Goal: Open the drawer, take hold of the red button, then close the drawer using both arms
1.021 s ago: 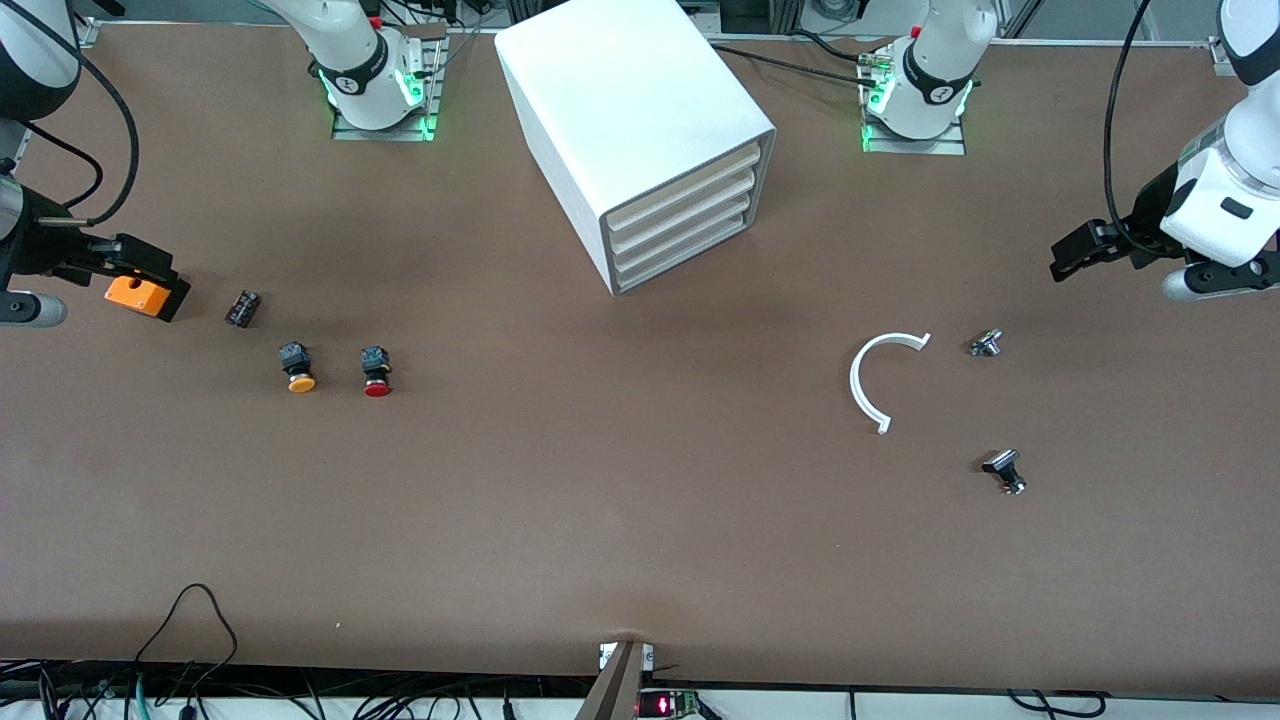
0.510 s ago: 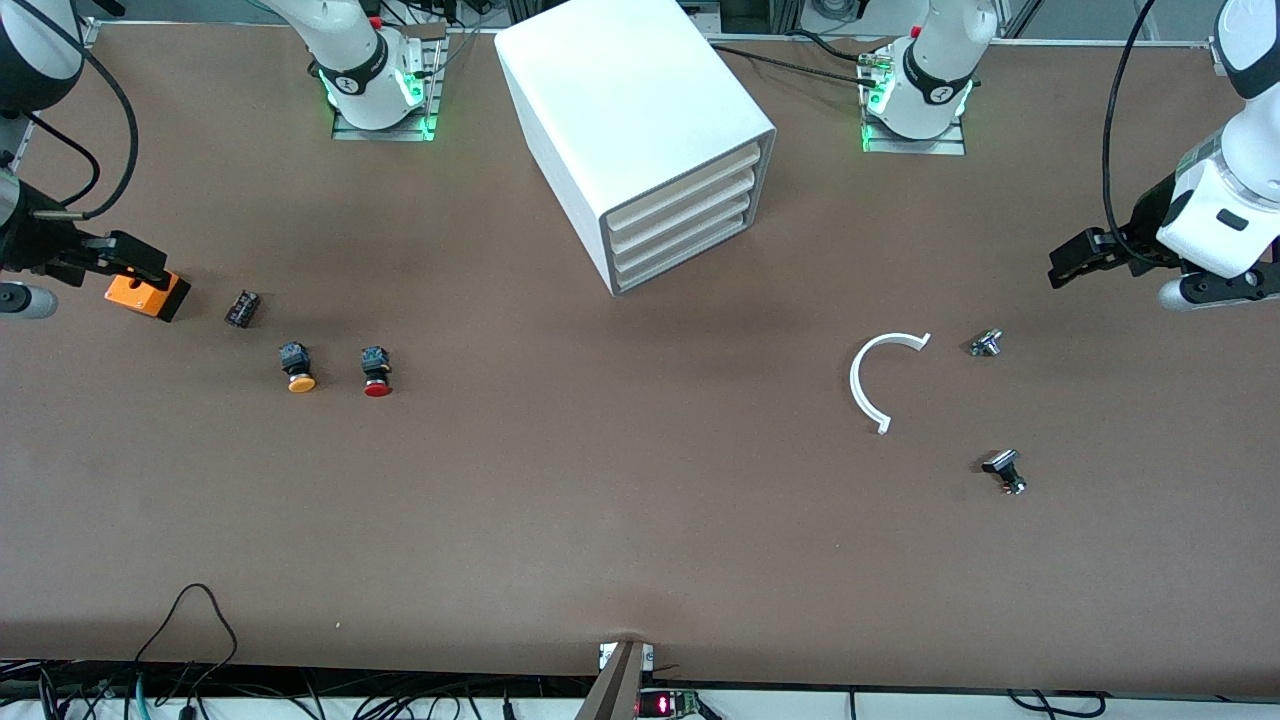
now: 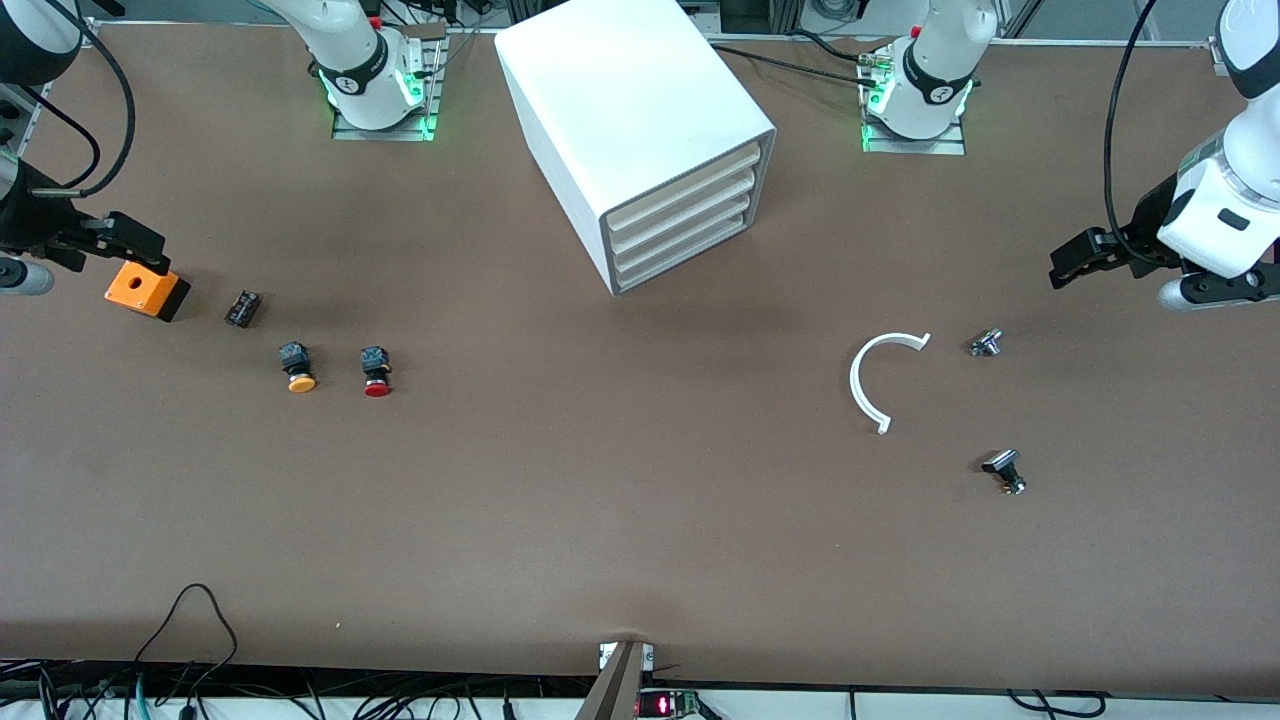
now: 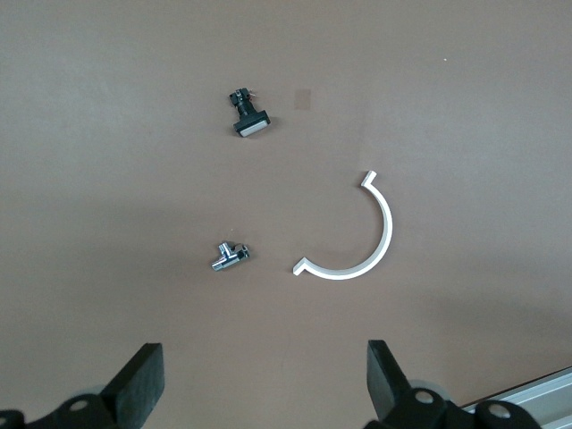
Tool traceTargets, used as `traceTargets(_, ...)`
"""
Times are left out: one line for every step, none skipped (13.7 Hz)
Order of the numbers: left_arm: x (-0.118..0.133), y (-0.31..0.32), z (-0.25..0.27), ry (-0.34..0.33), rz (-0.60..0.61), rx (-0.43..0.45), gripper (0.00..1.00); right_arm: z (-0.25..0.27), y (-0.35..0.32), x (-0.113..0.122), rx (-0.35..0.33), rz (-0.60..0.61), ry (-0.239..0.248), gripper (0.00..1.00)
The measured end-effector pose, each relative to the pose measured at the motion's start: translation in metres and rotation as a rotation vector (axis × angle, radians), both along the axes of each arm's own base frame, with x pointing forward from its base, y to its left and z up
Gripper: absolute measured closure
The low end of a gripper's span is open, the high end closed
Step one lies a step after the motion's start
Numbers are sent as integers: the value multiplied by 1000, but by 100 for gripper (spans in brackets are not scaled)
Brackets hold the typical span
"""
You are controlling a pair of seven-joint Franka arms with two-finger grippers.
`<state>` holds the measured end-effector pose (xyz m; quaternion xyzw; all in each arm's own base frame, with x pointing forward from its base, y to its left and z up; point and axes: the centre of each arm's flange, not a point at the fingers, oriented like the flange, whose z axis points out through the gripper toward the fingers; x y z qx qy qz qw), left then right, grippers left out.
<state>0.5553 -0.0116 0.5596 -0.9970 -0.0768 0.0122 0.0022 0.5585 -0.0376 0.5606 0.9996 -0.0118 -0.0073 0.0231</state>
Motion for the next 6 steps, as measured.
traceTargets(0,0,0,0,-1,0,0,0,0,0,0,0,-1,0)
traceTargets(0,0,0,0,-1,0,0,-1,0,0,0,-1,-2,0)
traceTargets(0,0,0,-1,-1,0,0,0,-1,1,0,-2,-7,0)
traceTargets(0,0,0,-1,-2,0,0,0,-1,1,0,-4,-8,0)
traceTargets(0,0,0,-1,-2,0,0,0,-2,1,-1,-6,-8,0)
traceTargets(0,-1,0,-1,-2,0,0,0,-3,1,-1,-7,-8,0)
